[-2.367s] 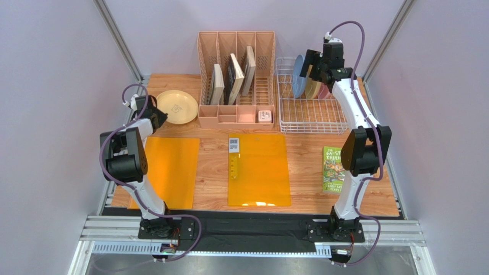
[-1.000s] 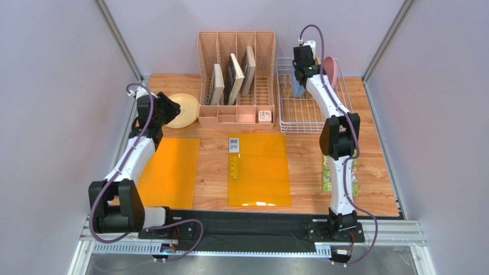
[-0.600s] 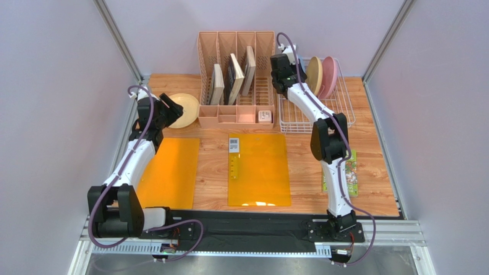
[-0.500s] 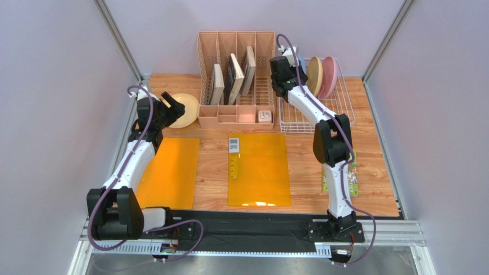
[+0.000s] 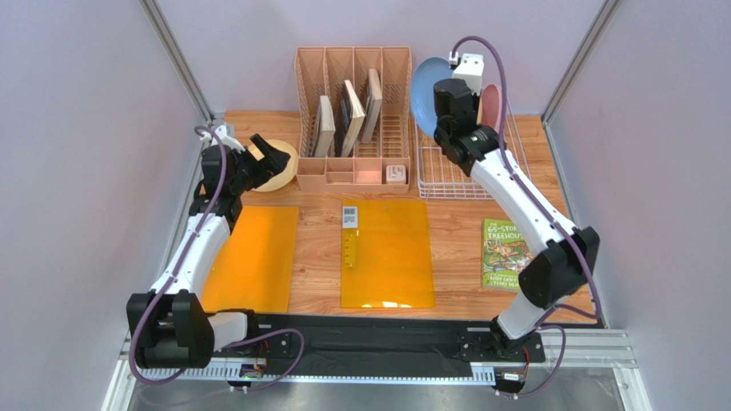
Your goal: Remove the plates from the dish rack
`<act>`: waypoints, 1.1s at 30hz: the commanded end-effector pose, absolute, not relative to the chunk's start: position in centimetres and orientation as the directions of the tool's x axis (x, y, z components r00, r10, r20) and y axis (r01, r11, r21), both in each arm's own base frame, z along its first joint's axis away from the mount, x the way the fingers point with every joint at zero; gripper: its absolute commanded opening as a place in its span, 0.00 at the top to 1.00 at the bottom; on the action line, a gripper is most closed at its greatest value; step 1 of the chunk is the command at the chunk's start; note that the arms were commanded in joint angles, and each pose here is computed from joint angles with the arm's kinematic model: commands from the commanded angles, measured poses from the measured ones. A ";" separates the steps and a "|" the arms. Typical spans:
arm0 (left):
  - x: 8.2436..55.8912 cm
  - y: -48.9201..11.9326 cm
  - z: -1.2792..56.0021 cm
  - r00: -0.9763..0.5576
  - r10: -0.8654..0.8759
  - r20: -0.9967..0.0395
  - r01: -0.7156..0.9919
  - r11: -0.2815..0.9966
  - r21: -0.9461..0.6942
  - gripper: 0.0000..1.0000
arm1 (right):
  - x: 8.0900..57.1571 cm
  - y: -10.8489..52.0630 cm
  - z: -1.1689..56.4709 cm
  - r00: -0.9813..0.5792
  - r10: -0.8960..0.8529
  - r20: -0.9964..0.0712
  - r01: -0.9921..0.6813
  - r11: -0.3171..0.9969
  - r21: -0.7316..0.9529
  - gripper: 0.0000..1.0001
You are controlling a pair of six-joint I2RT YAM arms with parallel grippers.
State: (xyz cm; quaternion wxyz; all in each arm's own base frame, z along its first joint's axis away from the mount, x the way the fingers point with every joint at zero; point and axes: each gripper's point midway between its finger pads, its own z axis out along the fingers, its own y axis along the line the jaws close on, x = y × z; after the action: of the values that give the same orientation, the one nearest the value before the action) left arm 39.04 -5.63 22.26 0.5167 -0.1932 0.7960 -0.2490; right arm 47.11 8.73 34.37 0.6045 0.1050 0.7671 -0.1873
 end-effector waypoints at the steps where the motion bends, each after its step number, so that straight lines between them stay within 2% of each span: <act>1: 39.2 -8.4 26.7 -0.381 -0.529 -0.759 0.162 0.769 -0.618 0.00 | 43.6 12.5 34.2 -0.277 0.119 -0.953 0.145 0.986 0.081 1.00; 9: 39.4 -12.3 28.9 -0.386 -0.529 -0.756 0.358 0.669 -0.651 0.00 | 38.4 19.1 33.8 -0.412 0.249 -0.877 -0.210 0.910 0.357 1.00; 15: 40.0 -15.4 28.3 -0.420 -0.497 -0.759 0.414 0.639 -0.648 0.00 | 36.9 21.9 32.5 -0.498 0.250 -0.830 -0.314 0.841 0.442 1.00; 23: 39.1 -18.6 28.9 -0.416 -0.474 -0.776 0.467 0.621 -0.630 0.00 | 37.3 22.8 31.3 -0.525 0.241 -0.816 -0.329 0.827 0.456 1.00; 29: 38.3 -18.1 29.9 -0.367 -0.490 -0.790 0.466 0.638 -0.613 0.00 | 38.1 22.6 29.9 -0.535 0.240 -0.810 -0.296 0.845 0.445 1.00; 33: 37.8 -16.5 30.5 -0.302 -0.496 -0.814 0.425 0.695 -0.581 0.00 | 38.7 21.1 29.3 -0.513 0.254 -0.820 -0.234 0.878 0.418 1.00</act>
State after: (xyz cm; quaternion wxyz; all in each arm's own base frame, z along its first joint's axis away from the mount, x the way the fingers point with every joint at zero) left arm 38.86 -17.32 26.23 0.5277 -0.0414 0.7466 -0.4030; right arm 37.47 21.74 28.43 0.4637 -0.0159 0.8484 0.2547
